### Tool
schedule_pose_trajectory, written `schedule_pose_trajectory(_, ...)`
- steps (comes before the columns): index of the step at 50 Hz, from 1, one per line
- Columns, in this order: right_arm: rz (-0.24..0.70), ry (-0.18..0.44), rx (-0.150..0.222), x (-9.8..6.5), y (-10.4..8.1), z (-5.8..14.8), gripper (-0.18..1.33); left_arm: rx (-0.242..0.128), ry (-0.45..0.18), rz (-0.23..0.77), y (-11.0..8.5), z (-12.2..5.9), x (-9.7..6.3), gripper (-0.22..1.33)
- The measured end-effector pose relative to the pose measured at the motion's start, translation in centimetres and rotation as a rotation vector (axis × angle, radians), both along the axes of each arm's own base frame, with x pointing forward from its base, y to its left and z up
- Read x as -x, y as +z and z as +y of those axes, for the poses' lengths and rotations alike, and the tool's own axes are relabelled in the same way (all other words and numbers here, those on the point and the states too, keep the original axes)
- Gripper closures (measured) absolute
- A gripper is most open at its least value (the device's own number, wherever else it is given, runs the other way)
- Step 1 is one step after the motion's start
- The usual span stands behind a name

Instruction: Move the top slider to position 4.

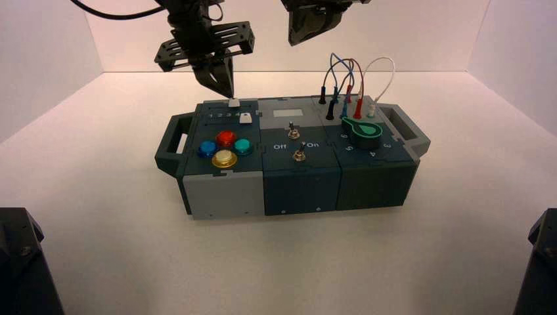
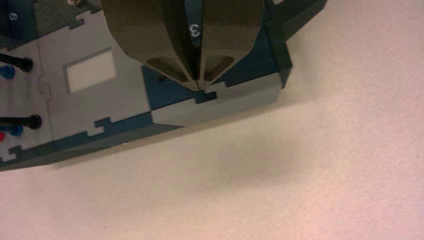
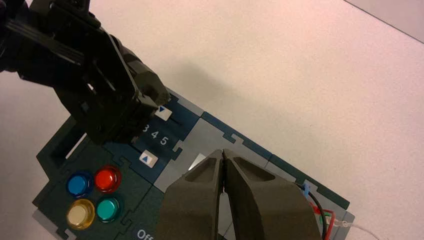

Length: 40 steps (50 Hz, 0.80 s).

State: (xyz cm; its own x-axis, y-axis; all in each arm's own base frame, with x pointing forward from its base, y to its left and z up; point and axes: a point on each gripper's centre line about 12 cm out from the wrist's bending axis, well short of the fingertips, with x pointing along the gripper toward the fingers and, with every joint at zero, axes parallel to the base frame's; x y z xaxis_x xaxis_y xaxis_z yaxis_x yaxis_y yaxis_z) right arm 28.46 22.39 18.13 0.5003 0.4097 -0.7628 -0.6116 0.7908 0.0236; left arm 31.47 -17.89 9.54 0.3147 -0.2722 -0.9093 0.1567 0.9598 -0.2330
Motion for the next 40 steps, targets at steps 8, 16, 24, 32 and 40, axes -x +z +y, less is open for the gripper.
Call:
schedule_pose_trajectory(8, -0.001, 0.0, -0.001, 0.01, 0.06, -0.01, 1.29, -0.002, 0.0, 0.006, -0.22, -0.05, 0.05, 1.28)
schedule_pose_trajectory(16, -0.001, -0.002, -0.001, -0.03, 0.06, -0.05, 1.3, -0.002, 0.001, 0.008, -0.27, -0.05, 0.05, 1.28)
schedule_pose_trajectory(24, -0.001, -0.002, -0.001, -0.03, 0.06, -0.05, 1.29, 0.002, 0.001, 0.001, 0.0, -0.06, 0.03, 1.28)
schedule_pose_trajectory(32, -0.001, 0.0, -0.001, 0.01, 0.06, -0.01, 1.29, 0.003, -0.002, 0.001, 0.2, -0.1, 0.11, 1.28)
schedule_pose_trajectory(40, -0.002, 0.001, 0.0, 0.01, 0.06, -0.01, 1.29, -0.002, -0.002, 0.004, 0.07, 0.08, 0.18, 1.28)
